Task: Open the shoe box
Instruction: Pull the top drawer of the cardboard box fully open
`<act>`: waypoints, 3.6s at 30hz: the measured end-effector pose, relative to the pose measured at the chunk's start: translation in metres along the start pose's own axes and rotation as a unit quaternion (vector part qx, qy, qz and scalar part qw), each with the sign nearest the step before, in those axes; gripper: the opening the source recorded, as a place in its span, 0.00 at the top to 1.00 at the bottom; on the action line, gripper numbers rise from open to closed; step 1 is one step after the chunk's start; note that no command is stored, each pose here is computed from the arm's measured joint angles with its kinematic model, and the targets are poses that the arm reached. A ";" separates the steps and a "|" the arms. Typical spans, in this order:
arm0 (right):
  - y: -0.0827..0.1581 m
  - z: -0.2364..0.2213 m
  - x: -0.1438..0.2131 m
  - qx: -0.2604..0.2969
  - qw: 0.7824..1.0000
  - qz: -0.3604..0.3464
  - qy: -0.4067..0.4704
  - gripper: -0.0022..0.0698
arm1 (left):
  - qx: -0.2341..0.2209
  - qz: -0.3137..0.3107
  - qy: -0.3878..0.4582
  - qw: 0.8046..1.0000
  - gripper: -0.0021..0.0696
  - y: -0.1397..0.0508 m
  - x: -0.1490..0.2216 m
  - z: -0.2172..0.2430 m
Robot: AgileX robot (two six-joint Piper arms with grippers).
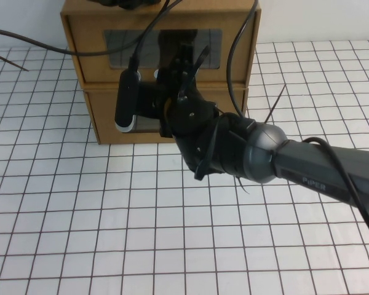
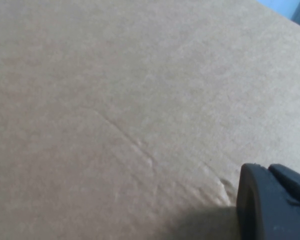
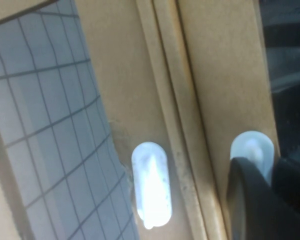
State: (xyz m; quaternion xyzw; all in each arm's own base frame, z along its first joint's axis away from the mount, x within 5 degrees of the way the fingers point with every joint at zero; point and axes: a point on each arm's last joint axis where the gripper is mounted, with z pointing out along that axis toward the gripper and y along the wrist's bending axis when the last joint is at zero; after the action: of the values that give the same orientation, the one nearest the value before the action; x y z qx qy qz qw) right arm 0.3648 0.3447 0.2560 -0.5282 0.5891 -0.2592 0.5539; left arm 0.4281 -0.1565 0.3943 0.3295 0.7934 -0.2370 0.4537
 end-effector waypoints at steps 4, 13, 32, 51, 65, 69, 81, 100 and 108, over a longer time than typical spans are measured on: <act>0.002 -0.003 -0.002 0.002 1.000 -0.009 0.010 0.88 | 0.002 -0.004 0.000 1.000 0.98 0.000 0.000 0.000; 0.003 -0.016 -0.008 -0.020 0.999 0.010 0.033 0.92 | 0.004 -0.008 0.001 1.000 0.98 -0.001 0.000 0.000; -0.002 -0.033 -0.015 -0.040 0.997 0.028 0.056 0.94 | 0.004 -0.013 0.000 1.000 0.98 0.001 0.001 -0.001; 0.011 -0.026 -0.014 -0.047 0.997 0.020 0.055 0.58 | 0.006 -0.015 0.003 1.000 0.98 0.002 0.001 -0.002; 0.006 -0.015 -0.013 0.000 1.000 -0.002 0.016 0.59 | 0.008 -0.015 0.004 1.000 0.98 0.001 0.001 -0.002; 0.002 -0.010 -0.007 -0.003 1.000 0.002 0.012 0.59 | 0.008 -0.015 0.004 1.000 0.98 0.001 0.001 -0.002; 0.008 -0.003 -0.004 0.002 1.000 -0.018 0.015 0.64 | 0.008 -0.015 0.004 1.000 0.98 0.001 0.001 -0.002; 0.009 -0.002 -0.003 0.005 1.000 -0.021 0.020 0.95 | 0.009 -0.016 0.005 1.000 0.98 0.001 0.002 -0.002; 0.005 -0.013 -0.009 -0.007 1.000 -0.005 0.025 0.95 | 0.012 -0.017 0.007 1.000 0.98 0.000 0.002 -0.002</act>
State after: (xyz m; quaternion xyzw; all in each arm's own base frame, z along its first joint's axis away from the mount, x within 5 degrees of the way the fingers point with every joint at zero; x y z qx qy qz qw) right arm 0.3496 0.3510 0.2584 -0.5286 0.6018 -0.2712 0.5337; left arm 0.4268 -0.1544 0.3934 0.3227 0.7993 -0.2520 0.4399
